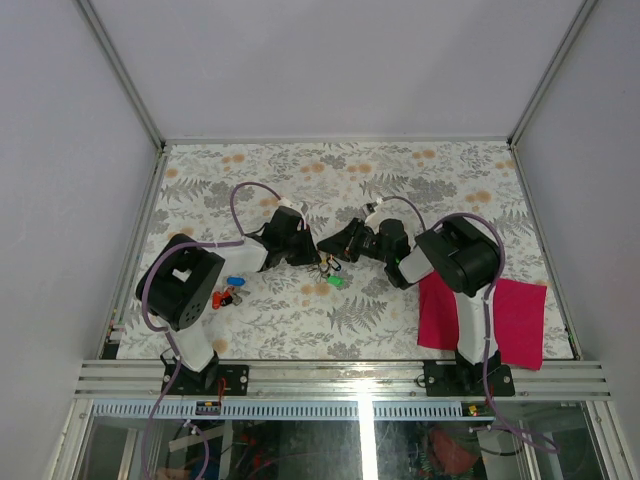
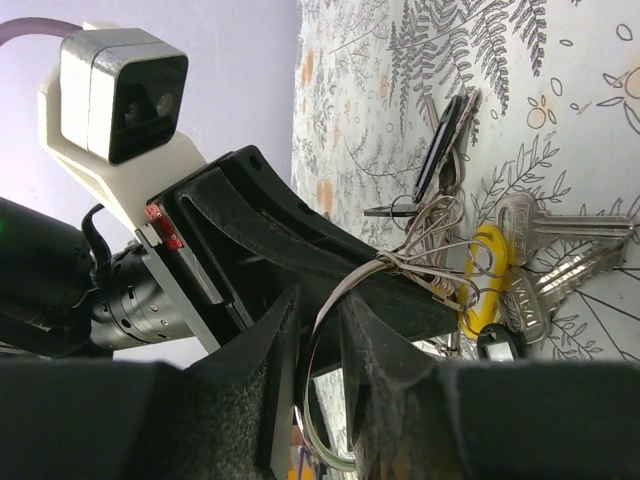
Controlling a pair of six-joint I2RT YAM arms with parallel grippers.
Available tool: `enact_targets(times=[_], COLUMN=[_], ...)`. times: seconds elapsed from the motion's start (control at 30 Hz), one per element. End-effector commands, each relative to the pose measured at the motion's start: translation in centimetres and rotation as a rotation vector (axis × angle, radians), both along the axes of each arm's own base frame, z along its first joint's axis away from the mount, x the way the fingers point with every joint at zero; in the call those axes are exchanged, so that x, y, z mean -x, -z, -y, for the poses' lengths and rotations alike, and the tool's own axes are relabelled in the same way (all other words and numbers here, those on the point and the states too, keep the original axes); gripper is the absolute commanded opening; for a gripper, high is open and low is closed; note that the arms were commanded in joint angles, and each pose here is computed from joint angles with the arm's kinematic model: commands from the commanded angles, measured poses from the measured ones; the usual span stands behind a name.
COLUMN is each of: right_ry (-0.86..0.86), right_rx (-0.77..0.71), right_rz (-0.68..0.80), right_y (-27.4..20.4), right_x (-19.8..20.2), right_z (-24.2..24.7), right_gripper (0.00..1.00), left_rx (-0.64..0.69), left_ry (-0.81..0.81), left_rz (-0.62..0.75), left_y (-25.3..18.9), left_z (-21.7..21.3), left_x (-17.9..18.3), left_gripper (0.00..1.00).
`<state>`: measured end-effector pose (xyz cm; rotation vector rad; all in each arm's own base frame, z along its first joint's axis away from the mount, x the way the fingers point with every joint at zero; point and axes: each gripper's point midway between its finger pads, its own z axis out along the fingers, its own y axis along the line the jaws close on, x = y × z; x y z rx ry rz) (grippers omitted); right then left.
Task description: Put the keys on the keyring
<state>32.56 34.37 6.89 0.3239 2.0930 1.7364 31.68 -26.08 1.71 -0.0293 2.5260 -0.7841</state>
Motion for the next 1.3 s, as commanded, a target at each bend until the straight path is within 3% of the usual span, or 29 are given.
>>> enact_targets(times=[0.0, 0.1, 0.37, 0.57, 0.77, 0.83, 0.97, 1.13, 1.27], right_ry=[0.016, 0.006, -0.074, -0.159, -0.214, -0.212, -0.23, -0.262, -0.241], right_rx=[0.106, 0.149, 0.27, 0.394, 0.538, 0.599, 0.689, 0.884, 1.05], right_rz=[0.111, 0.141, 0.324, 0.556, 0.766, 0.827, 0.948, 0.969, 0.811], right_y=[-0.3, -0.9, -4.9, -10.5, -16.0, -17.5, -20.4, -22.2, -22.0], right_x=[-0.4, 0.0, 1.1, 2.3, 3.6, 3.8, 4.9, 6.2, 6.1], right_z=[0.4, 0.8, 1.6, 2.9, 5.1, 6.2, 8.0, 11.7, 14.7], right_gripper=[0.1, 0.0, 0.0, 0.0, 0.0, 0.0, 0.0, 0.0, 0.0], left_rx=[-0.019, -0.028, -0.049, -0.036, 0.003, 0.015, 0.028, 0.047, 0.082], left_ry=[0.062, 0.041, -0.043, -0.086, -0.111, -0.11, -0.063, -0.023, 0.007], left_rz=[-0.138, -0.09, 0.105, 0.258, 0.452, 0.514, 0.589, 0.627, 0.645], left_y=[2.3, 0.8, -6.1, -11.8, -19.3, -21.7, -24.9, -28.4, -29.3], left_z=[-0.1, -0.5, -2.7, -4.5, -6.1, -6.5, -6.5, -6.3, -5.9], left_x=[4.2, 3.6, 2.4, 2.5, 2.9, 3.0, 3.5, 4.2, 4.9], left_gripper=[0.12, 0.22, 0.45, 0.55, 0.72, 0.82, 0.88, 0.91, 0.91])
